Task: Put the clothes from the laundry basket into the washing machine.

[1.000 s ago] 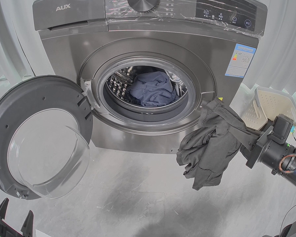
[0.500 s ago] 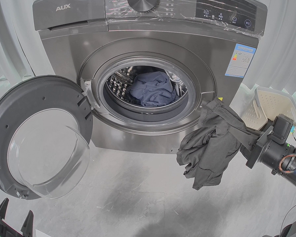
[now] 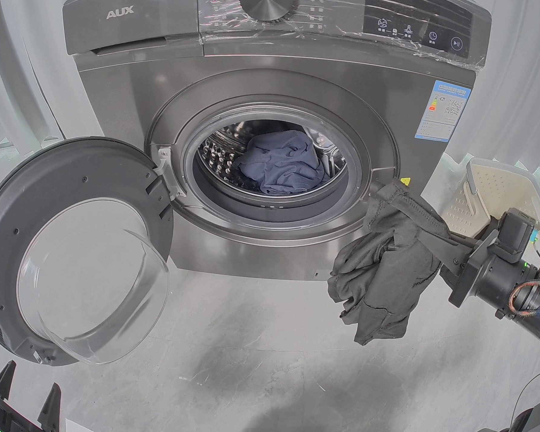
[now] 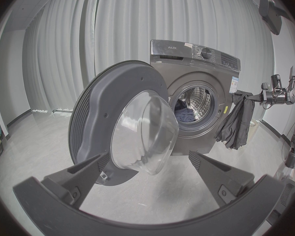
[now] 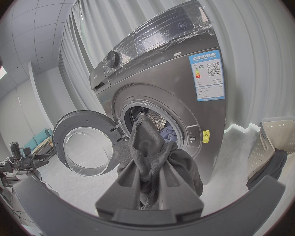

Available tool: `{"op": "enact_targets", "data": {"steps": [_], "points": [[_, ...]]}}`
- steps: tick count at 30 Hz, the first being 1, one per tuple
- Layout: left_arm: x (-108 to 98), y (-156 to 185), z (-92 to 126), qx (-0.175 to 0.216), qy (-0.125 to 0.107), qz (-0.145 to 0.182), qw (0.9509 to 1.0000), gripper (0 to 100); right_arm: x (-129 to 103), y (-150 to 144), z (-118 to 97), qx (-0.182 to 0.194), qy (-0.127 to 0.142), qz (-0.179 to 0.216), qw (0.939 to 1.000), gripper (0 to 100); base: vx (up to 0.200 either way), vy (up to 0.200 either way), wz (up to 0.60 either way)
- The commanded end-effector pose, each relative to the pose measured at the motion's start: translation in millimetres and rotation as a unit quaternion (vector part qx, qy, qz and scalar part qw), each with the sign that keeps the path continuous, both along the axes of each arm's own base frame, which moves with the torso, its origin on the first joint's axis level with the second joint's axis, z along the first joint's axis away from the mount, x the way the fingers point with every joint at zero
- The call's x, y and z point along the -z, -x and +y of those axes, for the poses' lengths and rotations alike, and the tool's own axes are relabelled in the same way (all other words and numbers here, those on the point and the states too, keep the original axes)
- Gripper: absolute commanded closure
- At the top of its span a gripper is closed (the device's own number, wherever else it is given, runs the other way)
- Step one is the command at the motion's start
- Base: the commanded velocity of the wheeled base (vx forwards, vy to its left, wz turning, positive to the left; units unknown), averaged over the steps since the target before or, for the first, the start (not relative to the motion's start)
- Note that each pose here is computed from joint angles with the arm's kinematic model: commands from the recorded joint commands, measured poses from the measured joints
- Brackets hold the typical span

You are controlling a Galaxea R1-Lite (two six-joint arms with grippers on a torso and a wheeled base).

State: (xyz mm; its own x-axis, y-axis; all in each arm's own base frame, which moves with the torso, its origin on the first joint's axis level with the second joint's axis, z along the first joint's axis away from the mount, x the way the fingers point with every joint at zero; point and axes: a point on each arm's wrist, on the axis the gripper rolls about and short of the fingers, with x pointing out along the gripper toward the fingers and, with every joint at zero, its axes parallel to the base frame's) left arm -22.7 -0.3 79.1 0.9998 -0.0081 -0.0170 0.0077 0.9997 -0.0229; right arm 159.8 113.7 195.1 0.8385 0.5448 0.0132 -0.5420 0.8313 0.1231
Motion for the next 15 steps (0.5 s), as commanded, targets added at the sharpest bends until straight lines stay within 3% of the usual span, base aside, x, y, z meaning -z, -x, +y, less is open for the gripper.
{"op": "enact_targets", "data": {"steps": [1,15], "points": [[2.6,0.2,0.0,0.0,0.001,-0.001,1.0,0,0.3,0.0,0.5,-0.001,0.0,0.0,1.0,100,0.0,0.0,0.0],[2.5,0.2,0.0,0.0,0.001,-0.002,1.0,0,0.3,0.1,0.8,-0.002,0.0,0.0,1.0,100,0.0,0.0,0.0]]}}
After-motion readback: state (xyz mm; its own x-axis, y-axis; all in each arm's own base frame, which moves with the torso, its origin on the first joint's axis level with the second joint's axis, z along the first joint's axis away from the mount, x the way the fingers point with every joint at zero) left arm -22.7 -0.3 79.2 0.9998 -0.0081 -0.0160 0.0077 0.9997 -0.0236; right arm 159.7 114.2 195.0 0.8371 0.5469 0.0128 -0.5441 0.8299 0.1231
